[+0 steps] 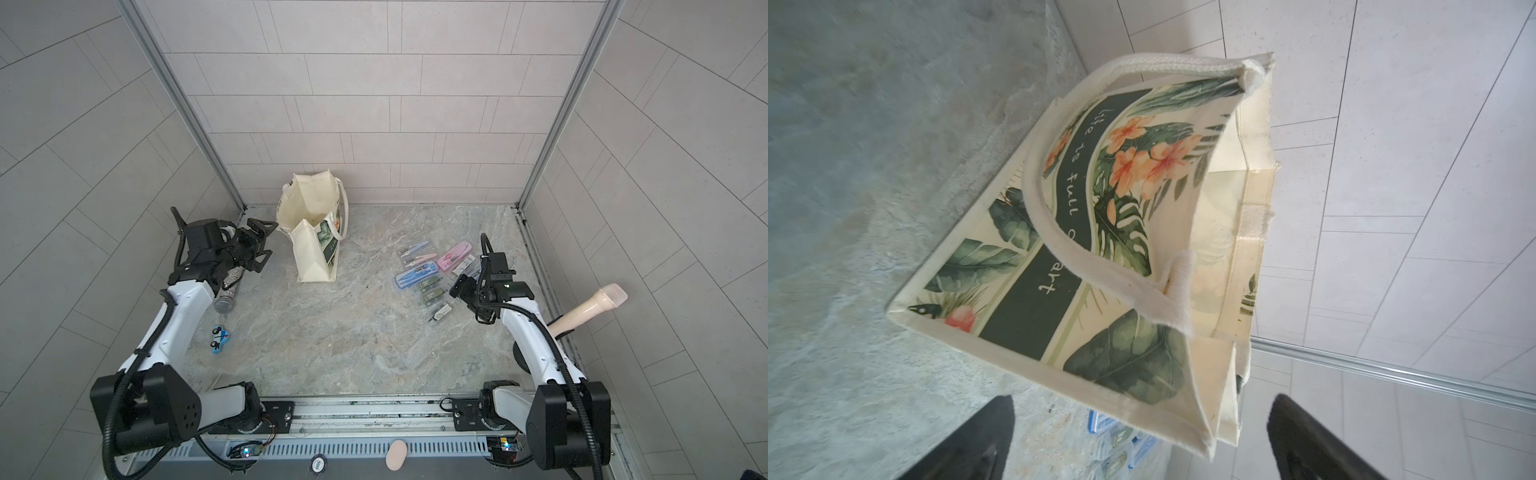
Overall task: Take out the compass set from the canvas bag
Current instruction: Adjust the canvas bag at the center of the board, then reset both arms
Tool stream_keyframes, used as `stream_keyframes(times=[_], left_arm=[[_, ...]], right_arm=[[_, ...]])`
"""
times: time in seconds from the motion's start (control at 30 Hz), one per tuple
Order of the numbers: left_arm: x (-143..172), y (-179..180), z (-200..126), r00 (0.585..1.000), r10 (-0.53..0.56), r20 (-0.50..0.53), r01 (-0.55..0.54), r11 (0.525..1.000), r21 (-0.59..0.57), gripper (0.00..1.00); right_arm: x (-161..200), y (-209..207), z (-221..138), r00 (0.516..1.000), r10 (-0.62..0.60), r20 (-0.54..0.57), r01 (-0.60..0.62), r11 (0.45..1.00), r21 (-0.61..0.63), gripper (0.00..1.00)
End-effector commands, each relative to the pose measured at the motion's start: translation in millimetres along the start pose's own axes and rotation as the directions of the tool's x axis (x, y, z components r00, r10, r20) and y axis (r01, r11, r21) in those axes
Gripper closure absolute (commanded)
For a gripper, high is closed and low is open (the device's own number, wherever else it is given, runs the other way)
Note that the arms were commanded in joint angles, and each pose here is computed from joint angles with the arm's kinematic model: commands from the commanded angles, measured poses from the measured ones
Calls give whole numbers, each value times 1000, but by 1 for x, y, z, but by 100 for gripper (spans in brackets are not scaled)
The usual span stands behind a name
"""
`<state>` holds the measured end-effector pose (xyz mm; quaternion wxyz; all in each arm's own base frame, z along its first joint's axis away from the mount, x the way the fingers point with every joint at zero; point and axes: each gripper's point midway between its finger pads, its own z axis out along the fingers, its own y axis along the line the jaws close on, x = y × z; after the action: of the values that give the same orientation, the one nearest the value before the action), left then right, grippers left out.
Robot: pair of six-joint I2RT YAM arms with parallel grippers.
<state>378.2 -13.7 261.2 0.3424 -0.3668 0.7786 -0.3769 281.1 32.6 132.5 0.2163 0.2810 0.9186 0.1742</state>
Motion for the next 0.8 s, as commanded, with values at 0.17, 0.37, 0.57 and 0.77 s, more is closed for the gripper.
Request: stream_keyframes(times=[0.17, 0.37, 0.57, 0.77], left_arm=[[-12, 10, -91, 908, 390, 153, -329, 890, -316, 0], [-15, 23, -100, 896, 357, 263, -266, 908, -324, 0], [-6, 5, -86, 849, 435, 300, -370, 895, -250, 0], [33, -42, -78, 600, 770, 216, -682, 634, -365, 0]], right_arm=[[-66, 6, -90, 911, -160, 381, 121, 985, 125, 1], [-91, 0, -124, 832, -184, 523, 88, 975, 204, 0], [-107, -18, -119, 674, -282, 683, 113, 953, 282, 0], [-100, -25, -107, 580, -458, 674, 245, 887, 393, 0]])
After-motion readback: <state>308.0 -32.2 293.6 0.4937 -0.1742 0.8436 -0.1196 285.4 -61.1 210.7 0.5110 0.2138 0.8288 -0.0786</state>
